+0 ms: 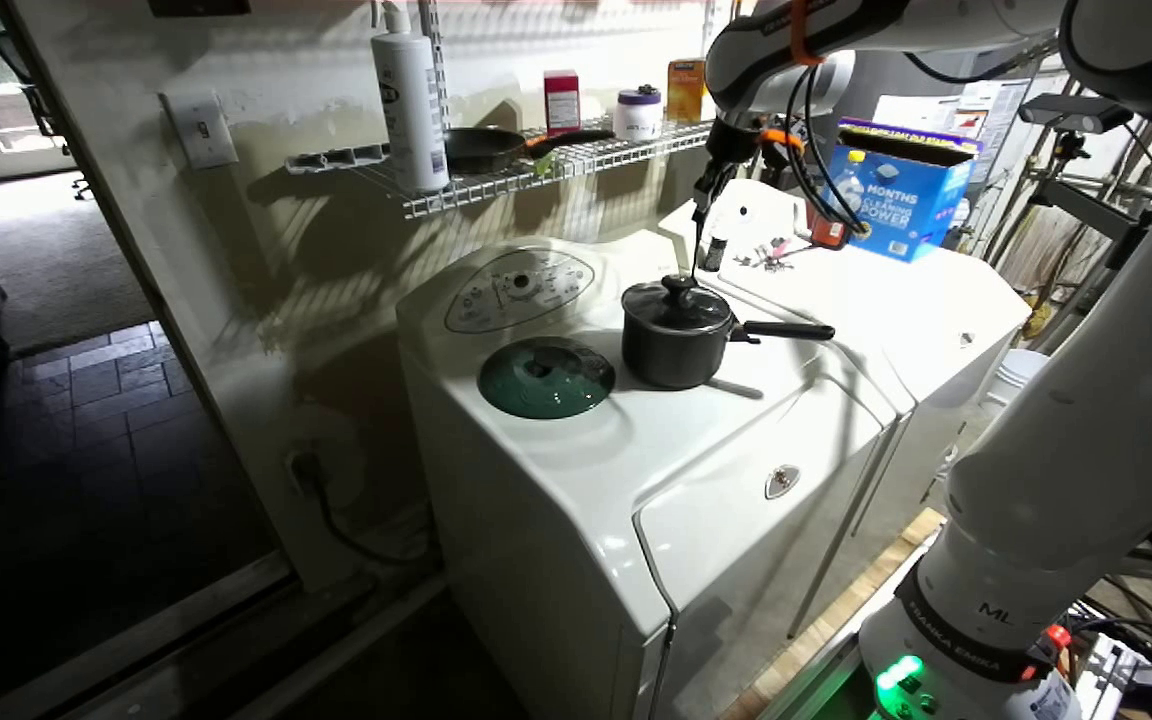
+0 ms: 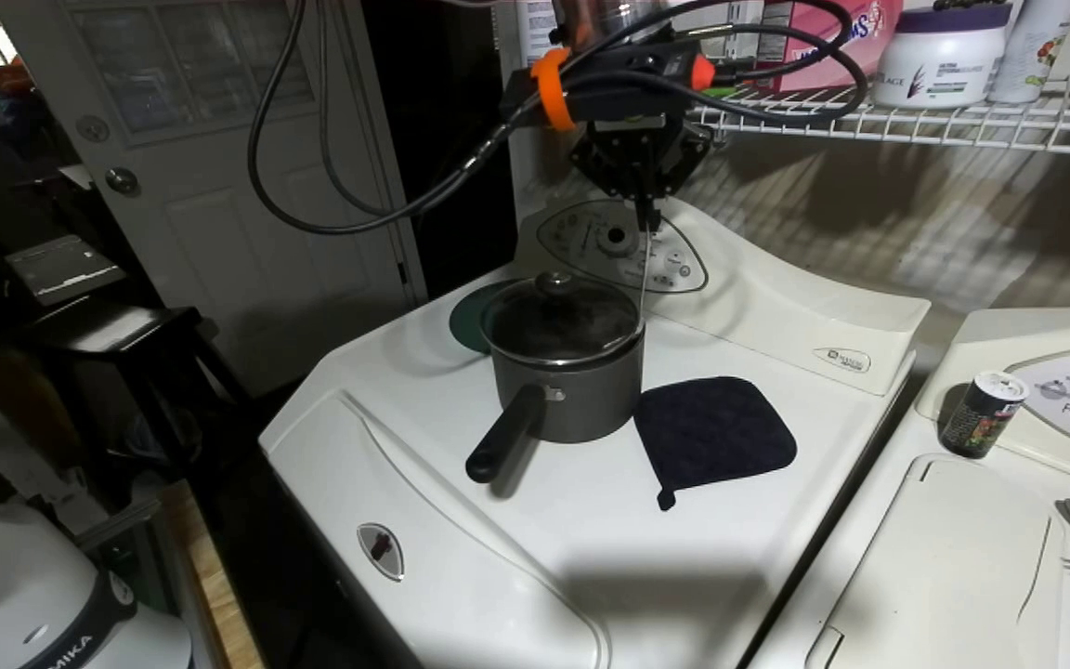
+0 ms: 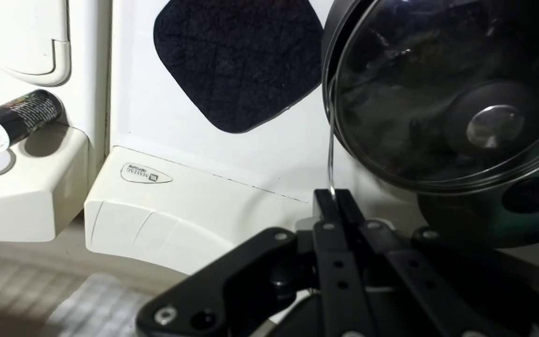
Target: Remove the spoon from the pot, put it on the pot holder, remove the lid from the pot and put it in the pot holder
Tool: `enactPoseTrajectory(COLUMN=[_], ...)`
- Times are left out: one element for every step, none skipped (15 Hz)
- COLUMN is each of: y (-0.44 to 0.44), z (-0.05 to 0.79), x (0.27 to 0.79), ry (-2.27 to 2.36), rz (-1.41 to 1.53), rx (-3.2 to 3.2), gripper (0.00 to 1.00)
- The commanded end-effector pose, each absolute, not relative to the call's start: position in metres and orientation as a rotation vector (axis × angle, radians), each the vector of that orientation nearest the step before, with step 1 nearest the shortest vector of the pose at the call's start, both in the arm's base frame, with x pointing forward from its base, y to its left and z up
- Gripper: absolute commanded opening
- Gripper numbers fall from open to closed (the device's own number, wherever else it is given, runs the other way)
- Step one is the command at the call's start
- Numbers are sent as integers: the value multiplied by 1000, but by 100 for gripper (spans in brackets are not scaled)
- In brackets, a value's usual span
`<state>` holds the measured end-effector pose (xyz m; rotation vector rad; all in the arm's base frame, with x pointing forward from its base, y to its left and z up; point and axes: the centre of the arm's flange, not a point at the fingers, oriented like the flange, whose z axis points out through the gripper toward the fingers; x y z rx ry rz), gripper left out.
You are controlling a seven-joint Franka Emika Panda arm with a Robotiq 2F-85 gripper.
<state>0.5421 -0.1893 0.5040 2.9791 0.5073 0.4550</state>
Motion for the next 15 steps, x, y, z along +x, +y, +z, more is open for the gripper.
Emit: enactPoseTrajectory(y=[-193, -192, -192, -192, -192, -191, -191, -192, -192, -192, -192, -193, -193, -194, -195], z=[513, 515, 517, 519, 521, 523, 526, 529, 531, 533, 535, 538, 539, 541, 542], x=[546, 545, 545, 545, 544, 544, 544, 544, 543, 543, 543, 542, 543, 543, 543], ry=[517, 519, 519, 519, 519, 519, 519, 517, 517, 516, 514, 513, 510, 506, 501], rz=[452, 456, 460, 464, 469, 475, 483, 490, 495, 502, 507, 513, 517, 522, 528], rx=[2947, 2945, 2943, 2943, 2939, 2937, 2936, 2933, 2934, 2930, 2927, 2924, 2922, 2920, 2919], gripper=[1, 1, 1, 1, 1, 1, 1, 1, 1, 1, 1, 1, 1, 1, 1])
